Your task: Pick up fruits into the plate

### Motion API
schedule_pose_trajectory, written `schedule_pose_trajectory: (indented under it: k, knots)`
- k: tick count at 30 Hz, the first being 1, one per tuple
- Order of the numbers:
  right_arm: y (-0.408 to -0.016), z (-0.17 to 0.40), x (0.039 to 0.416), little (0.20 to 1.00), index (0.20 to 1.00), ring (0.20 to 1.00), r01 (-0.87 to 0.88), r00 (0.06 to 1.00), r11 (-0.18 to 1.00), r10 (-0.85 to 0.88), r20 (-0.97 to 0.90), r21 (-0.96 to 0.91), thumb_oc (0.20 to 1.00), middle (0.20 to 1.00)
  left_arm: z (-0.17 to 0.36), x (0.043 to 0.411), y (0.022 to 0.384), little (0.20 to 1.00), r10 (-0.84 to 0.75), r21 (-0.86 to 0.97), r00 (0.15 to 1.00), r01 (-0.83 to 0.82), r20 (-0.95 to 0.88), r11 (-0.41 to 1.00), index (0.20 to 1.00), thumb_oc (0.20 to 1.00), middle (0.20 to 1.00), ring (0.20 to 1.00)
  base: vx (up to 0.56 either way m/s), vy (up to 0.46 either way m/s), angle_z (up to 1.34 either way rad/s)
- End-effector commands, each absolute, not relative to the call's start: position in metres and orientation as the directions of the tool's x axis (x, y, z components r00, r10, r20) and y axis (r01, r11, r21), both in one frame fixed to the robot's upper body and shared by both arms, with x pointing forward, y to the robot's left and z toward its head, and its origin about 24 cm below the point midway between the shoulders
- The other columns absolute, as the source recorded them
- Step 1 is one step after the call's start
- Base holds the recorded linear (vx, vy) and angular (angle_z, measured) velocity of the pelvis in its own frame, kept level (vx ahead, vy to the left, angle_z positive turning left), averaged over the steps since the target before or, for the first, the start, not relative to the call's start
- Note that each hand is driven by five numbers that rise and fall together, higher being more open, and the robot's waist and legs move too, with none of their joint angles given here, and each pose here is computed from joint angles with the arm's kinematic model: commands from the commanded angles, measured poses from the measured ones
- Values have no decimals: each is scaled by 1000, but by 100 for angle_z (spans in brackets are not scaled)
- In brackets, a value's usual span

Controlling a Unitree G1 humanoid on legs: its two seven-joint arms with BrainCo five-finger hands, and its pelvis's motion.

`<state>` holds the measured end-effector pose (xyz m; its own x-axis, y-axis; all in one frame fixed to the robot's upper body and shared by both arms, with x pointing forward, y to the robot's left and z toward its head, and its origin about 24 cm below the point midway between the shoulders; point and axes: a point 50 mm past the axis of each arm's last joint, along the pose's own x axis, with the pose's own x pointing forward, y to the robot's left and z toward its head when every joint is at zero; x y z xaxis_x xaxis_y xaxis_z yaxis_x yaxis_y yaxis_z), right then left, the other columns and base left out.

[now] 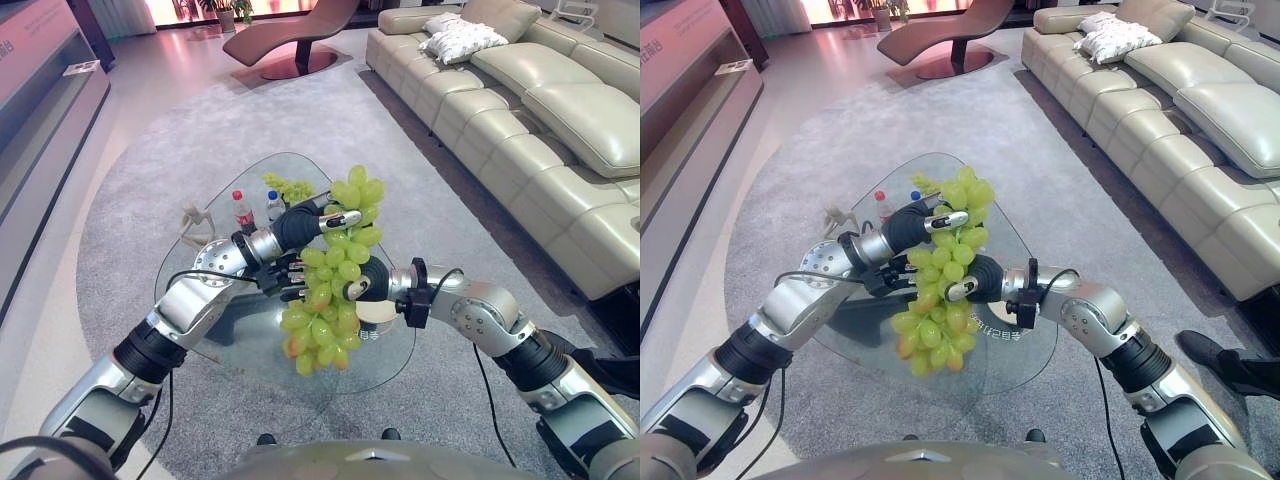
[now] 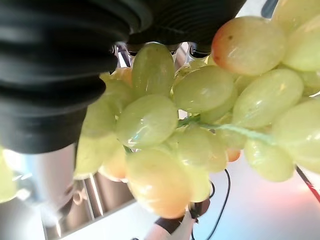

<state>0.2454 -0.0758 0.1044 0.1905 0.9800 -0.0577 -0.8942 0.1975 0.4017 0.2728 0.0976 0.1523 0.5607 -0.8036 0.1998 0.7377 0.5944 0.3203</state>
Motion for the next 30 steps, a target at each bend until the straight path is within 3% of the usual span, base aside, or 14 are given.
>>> schedule_pose_trajectory:
  k: [1, 14, 18, 20, 21, 26, 30]
  knots:
    - [-49, 136, 233, 200, 200, 200, -925, 90, 34, 987, 132, 380, 200, 200, 172, 292, 107, 200, -721, 385, 629, 613, 292, 690, 200, 200, 200, 200, 0, 0, 0]
    - [-60, 128, 238, 200, 200, 200, -891, 191, 110, 971, 143, 440, 200, 200, 157, 304, 128, 200, -606, 349, 758, 514, 243, 784, 200, 200, 200, 200, 0, 0, 0]
    - [-62, 131, 239, 200, 200, 200, -883, 236, 135, 956, 175, 450, 200, 200, 147, 305, 134, 200, -583, 256, 787, 532, 203, 807, 200, 200, 200, 200, 0, 0, 0]
    - [-64, 137, 242, 200, 200, 200, -879, 257, 120, 934, 248, 461, 200, 200, 140, 304, 136, 567, -568, 167, 799, 543, 199, 823, 567, 567, 567, 567, 0, 0, 0]
    - [-67, 140, 245, 200, 200, 200, -879, 279, 121, 915, 290, 462, 200, 200, 136, 304, 137, 1000, -546, 117, 813, 534, 201, 838, 1000, 1000, 1000, 1000, 32, 7, 0]
    - [-70, 162, 253, 200, 200, 200, -882, 338, 118, 833, 438, 456, 200, 200, 121, 301, 134, 1000, -538, -24, 823, 551, 184, 834, 1000, 1000, 1000, 1000, 30, 5, 1]
    - [-80, 180, 257, 200, 200, 200, -884, 388, 124, 734, 558, 451, 200, 200, 112, 299, 139, 1000, -517, 44, 839, 518, 169, 854, 1000, 1000, 1000, 1000, 0, 0, 0]
